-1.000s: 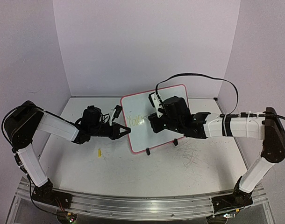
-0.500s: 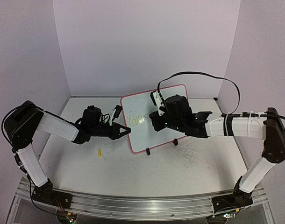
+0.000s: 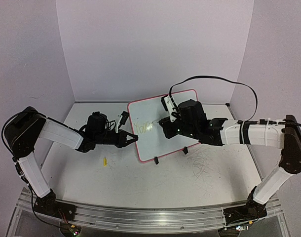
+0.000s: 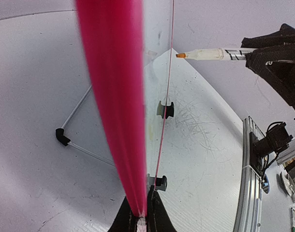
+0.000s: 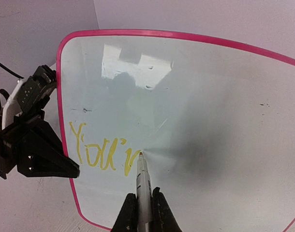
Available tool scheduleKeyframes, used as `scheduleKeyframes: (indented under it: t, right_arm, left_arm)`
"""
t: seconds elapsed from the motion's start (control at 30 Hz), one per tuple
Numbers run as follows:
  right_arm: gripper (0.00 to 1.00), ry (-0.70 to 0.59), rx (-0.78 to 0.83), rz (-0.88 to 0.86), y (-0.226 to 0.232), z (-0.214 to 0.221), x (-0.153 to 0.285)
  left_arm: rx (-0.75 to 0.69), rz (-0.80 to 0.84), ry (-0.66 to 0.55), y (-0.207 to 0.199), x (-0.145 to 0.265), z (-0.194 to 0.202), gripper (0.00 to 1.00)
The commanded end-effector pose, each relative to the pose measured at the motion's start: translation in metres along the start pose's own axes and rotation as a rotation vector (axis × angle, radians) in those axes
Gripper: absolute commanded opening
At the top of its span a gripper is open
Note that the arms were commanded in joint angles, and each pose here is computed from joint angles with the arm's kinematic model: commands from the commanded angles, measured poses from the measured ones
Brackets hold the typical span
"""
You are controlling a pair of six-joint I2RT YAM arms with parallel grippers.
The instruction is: Write a sentence on the whiteboard
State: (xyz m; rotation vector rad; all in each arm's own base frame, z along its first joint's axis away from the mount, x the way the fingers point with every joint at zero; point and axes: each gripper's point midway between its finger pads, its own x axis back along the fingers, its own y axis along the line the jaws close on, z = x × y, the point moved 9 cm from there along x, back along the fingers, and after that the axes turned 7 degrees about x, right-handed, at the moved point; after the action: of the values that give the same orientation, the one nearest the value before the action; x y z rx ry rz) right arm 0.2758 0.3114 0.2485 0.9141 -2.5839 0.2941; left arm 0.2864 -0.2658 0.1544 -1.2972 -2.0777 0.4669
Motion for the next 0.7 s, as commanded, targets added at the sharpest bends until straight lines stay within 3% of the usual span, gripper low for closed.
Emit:
scheduleKeyframes:
  t: [0.0, 0.67]
  right_arm:
    - [0.00, -0.019, -0.005, -0.032, 0.003, -0.001, 0.000]
    - [0.00, 0.027, -0.002, 0.035, -0.001, 0.008, -0.012]
  left_arm:
    - [0.019, -0.096, 0.106, 0.011, -0.003, 0.021, 0.00]
    - [0.021, -0.100, 0.112, 0.012, -0.004, 0.022, 0.00]
